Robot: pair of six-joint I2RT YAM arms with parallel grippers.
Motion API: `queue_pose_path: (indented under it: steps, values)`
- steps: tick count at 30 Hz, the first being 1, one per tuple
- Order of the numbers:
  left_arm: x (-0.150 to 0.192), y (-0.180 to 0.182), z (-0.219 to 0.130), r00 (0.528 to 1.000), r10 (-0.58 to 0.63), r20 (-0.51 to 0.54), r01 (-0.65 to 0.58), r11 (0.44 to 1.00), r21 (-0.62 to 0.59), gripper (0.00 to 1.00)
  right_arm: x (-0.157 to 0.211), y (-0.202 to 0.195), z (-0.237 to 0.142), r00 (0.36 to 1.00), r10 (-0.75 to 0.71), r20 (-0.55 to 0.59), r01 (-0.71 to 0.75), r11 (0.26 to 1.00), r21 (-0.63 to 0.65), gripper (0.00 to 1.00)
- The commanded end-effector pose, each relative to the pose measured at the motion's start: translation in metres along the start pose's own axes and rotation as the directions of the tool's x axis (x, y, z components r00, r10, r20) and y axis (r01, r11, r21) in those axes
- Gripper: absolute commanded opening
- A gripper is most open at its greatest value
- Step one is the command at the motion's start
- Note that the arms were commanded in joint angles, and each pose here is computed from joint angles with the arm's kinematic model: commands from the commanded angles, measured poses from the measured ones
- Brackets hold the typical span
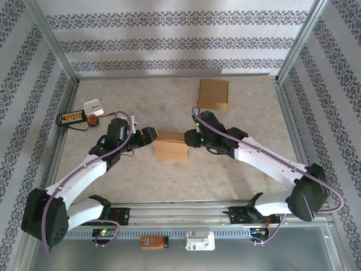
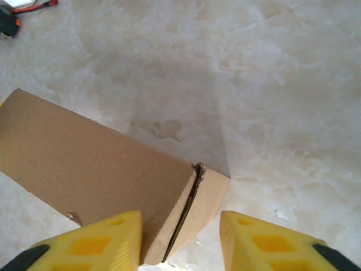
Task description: Fold the paper box
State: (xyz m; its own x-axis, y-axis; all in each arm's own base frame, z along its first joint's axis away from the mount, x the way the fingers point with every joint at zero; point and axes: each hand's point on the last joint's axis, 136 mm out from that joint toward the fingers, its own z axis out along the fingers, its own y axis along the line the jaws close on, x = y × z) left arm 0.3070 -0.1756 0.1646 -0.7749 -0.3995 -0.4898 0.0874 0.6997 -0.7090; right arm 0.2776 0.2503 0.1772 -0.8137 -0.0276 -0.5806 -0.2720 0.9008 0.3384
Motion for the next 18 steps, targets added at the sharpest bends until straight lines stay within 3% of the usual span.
queue_pose_path:
  steps: [1, 3, 5, 12, 14, 18]
  values:
    - [0.013, 0.003, 0.007, 0.999, -0.002, -0.038, 0.003, 1.0, 0.02, 0.5, 0.025, -0.015, 0.006, 0.999, 0.013, -0.048, -0.011, 0.999, 0.044, 0.36]
    - [0.026, 0.017, 0.01, 0.997, -0.021, -0.069, 0.02, 1.0, -0.016, 0.37, 0.037, -0.026, 0.014, 0.999, 0.02, -0.05, -0.016, 0.997, 0.074, 0.31]
    - [0.04, 0.03, 0.012, 0.994, -0.049, -0.097, 0.047, 0.998, -0.032, 0.31, 0.051, -0.035, 0.021, 0.997, 0.031, -0.064, -0.025, 0.996, 0.09, 0.3]
    - [0.061, 0.051, 0.006, 0.991, -0.087, -0.098, 0.081, 0.994, -0.068, 0.27, 0.076, -0.054, 0.034, 0.996, 0.049, -0.072, -0.039, 0.991, 0.127, 0.29]
    - [0.053, 0.043, 0.001, 0.995, -0.067, -0.076, 0.063, 0.997, -0.054, 0.31, 0.064, -0.049, 0.025, 0.998, 0.036, -0.058, -0.029, 0.993, 0.115, 0.3]
    - [0.022, 0.013, -0.014, 1.0, -0.008, 0.012, 0.008, 1.0, -0.002, 0.55, 0.017, -0.019, -0.005, 0.999, 0.03, 0.039, -0.031, 0.999, 0.024, 0.4]
